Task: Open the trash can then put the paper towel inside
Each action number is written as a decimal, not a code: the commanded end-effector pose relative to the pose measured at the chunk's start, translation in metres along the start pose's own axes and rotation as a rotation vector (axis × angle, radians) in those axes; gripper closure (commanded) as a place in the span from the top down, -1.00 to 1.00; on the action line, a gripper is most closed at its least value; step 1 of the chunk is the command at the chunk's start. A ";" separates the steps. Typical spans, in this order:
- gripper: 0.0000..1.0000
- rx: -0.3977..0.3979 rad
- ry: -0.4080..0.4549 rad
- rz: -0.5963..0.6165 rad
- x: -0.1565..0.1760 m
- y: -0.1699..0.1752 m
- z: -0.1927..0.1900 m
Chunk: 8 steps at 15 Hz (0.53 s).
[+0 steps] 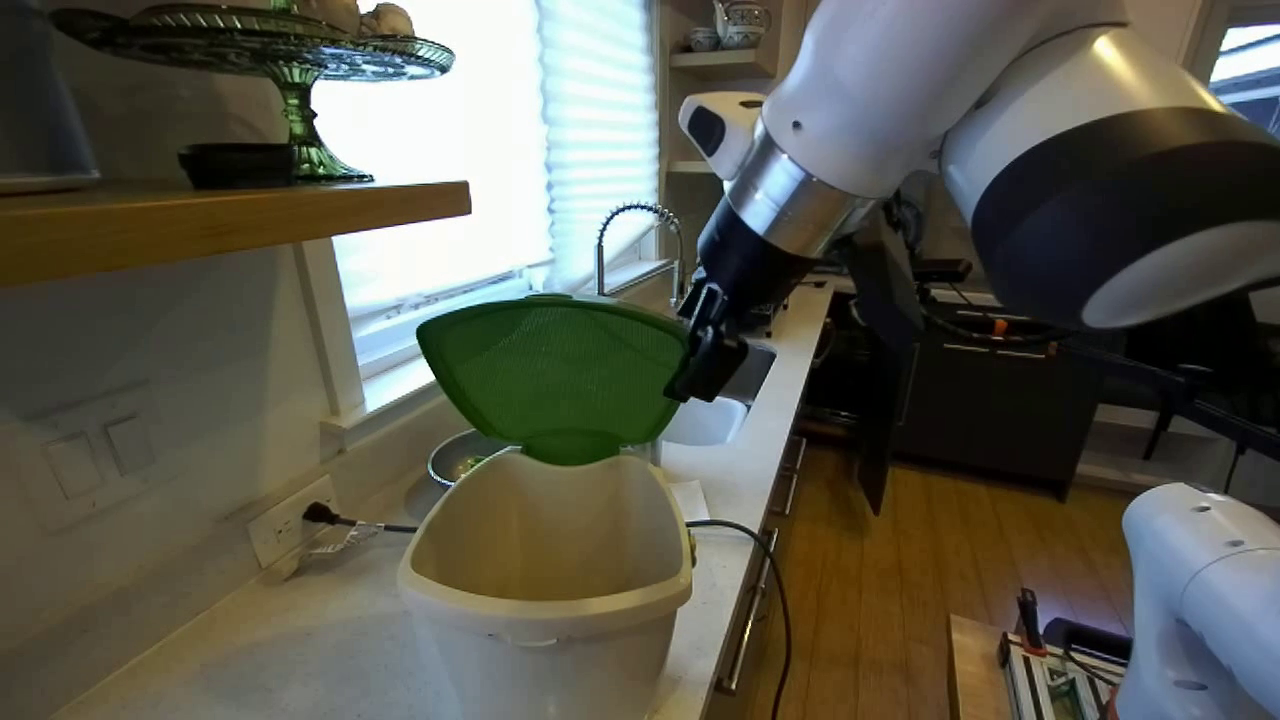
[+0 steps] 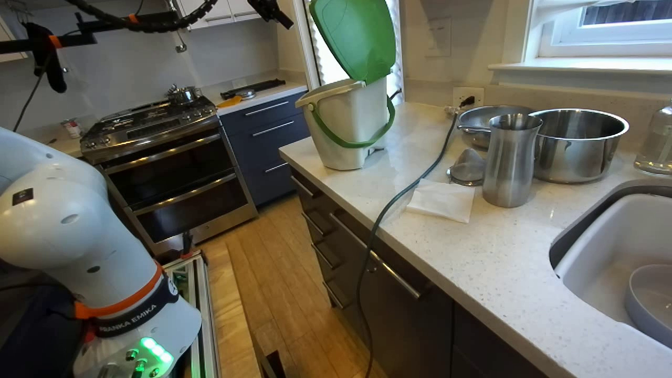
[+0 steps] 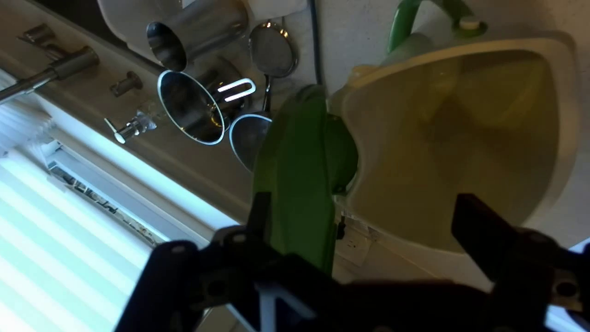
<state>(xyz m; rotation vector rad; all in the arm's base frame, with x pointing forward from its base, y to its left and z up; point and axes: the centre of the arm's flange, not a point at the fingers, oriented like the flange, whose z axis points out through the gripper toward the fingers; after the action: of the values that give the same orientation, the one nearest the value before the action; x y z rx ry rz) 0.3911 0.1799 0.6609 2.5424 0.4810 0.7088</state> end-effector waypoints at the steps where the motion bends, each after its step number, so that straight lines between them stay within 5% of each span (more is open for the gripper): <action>1: 1.00 0.087 -0.024 0.026 -0.052 0.024 0.005; 3: 1.00 0.103 -0.040 0.050 -0.069 0.037 0.013; 4: 1.00 0.073 -0.033 0.040 -0.037 0.028 0.006; 8: 1.00 0.082 -0.045 0.056 -0.055 0.038 0.010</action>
<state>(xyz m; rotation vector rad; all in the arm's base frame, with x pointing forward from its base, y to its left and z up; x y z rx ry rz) 0.3603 0.1208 0.6509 2.6516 0.4342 0.6627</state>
